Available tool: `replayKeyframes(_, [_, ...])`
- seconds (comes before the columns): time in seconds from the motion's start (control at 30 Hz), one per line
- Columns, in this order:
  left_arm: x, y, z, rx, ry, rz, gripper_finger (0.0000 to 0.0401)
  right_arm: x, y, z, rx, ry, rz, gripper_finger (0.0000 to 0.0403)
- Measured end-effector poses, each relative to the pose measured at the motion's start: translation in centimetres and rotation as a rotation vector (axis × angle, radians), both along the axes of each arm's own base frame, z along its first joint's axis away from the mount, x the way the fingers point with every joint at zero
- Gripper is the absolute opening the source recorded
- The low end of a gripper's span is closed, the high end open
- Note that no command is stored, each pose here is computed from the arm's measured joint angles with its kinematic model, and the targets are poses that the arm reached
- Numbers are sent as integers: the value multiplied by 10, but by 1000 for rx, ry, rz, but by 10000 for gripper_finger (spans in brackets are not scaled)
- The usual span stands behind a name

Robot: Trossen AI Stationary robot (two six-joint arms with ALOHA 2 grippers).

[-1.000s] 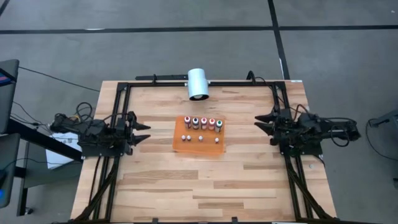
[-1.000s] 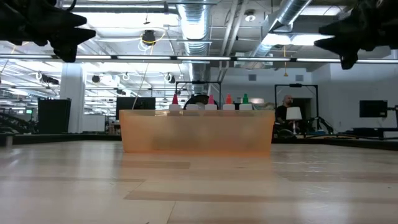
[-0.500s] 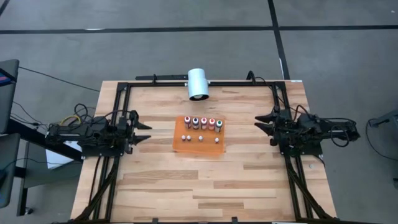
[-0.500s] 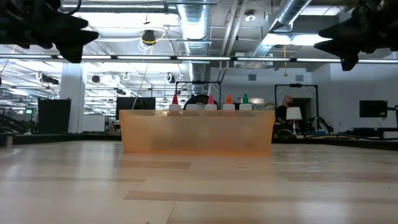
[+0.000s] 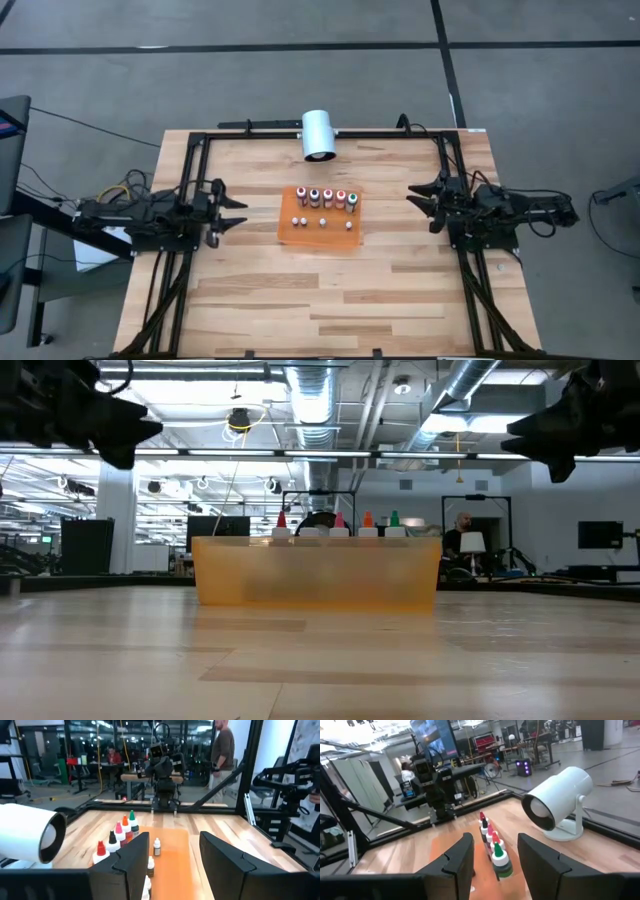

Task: Pick & Place food coloring
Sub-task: Return to Home Position

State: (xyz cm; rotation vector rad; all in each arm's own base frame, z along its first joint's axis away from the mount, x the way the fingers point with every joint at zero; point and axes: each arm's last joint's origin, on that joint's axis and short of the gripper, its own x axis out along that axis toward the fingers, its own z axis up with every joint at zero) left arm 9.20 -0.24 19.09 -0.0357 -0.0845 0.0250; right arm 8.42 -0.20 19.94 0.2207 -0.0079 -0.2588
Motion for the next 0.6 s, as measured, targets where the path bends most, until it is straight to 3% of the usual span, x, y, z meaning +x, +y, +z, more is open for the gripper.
replayKeyframes(0.17, [5,0,-17,-61,17,2,167,0,0,-1,0,10,2,138])
replayKeyframes(0.6, [4,0,-14,-43,-23,3,167,2,-1,-12,-5,50,-39,142])
